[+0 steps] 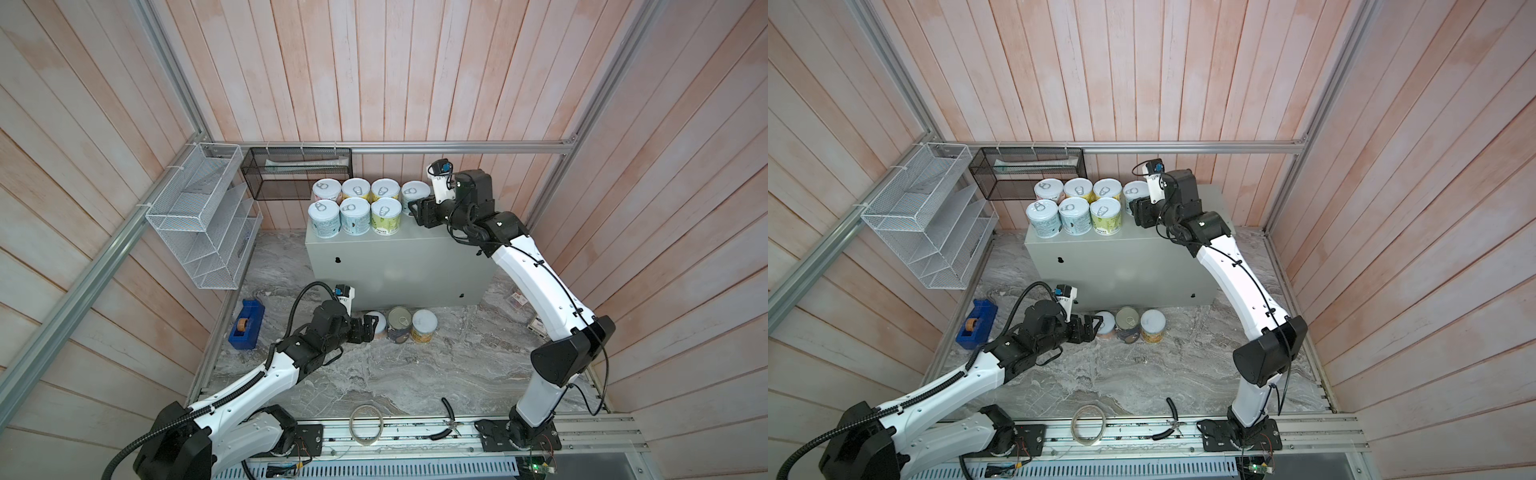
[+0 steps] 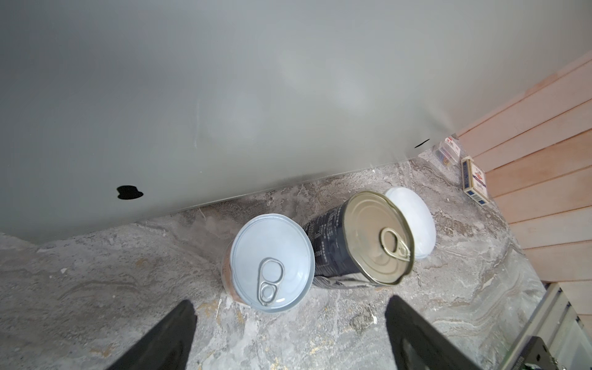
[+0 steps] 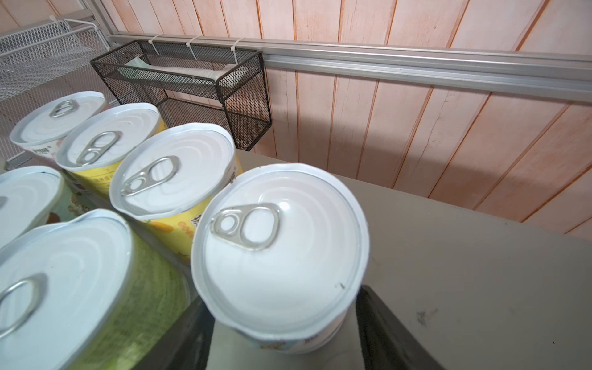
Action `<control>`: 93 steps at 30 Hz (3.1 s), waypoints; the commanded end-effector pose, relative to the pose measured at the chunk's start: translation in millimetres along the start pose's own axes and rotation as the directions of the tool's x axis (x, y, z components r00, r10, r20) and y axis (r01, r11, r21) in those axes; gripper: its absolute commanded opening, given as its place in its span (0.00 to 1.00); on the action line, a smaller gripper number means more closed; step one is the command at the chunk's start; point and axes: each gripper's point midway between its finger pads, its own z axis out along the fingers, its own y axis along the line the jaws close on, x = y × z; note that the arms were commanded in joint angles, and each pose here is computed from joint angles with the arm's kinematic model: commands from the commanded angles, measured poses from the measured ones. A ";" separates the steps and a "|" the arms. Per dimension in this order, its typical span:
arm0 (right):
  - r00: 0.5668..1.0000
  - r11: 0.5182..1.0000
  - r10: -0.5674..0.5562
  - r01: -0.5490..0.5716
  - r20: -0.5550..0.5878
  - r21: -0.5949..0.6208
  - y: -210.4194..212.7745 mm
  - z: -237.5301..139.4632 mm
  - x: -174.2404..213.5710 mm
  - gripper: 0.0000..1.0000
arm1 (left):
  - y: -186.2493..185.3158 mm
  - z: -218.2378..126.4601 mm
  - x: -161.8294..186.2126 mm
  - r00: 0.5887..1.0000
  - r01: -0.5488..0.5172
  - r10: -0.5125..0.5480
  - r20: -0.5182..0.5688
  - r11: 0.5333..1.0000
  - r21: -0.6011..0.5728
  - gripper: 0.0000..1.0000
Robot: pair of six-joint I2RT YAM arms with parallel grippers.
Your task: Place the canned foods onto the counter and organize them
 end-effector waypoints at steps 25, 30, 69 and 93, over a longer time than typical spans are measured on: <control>0.997 0.999 -0.051 0.050 0.061 0.006 43.1 -101.5 11.5 0.80 | 27.1 -12.4 31.2 0.999 0.032 -0.034 -0.027 0.996 -0.082 0.97; 0.999 1.000 0.024 -0.023 0.030 -0.011 47.3 -133.4 51.9 0.81 | 23.0 -13.3 31.4 1.000 0.009 -0.010 -0.005 0.996 -0.093 0.97; 0.997 0.999 0.045 -0.045 -0.070 0.001 37.4 -133.3 135.6 0.83 | 26.1 93.0 37.0 1.000 0.010 -0.008 0.006 0.971 -0.239 0.92; 0.996 0.998 0.062 -0.061 -0.065 0.008 34.0 -128.4 141.8 0.83 | 56.2 76.1 62.5 0.998 -0.036 0.014 -0.062 0.933 -0.358 0.29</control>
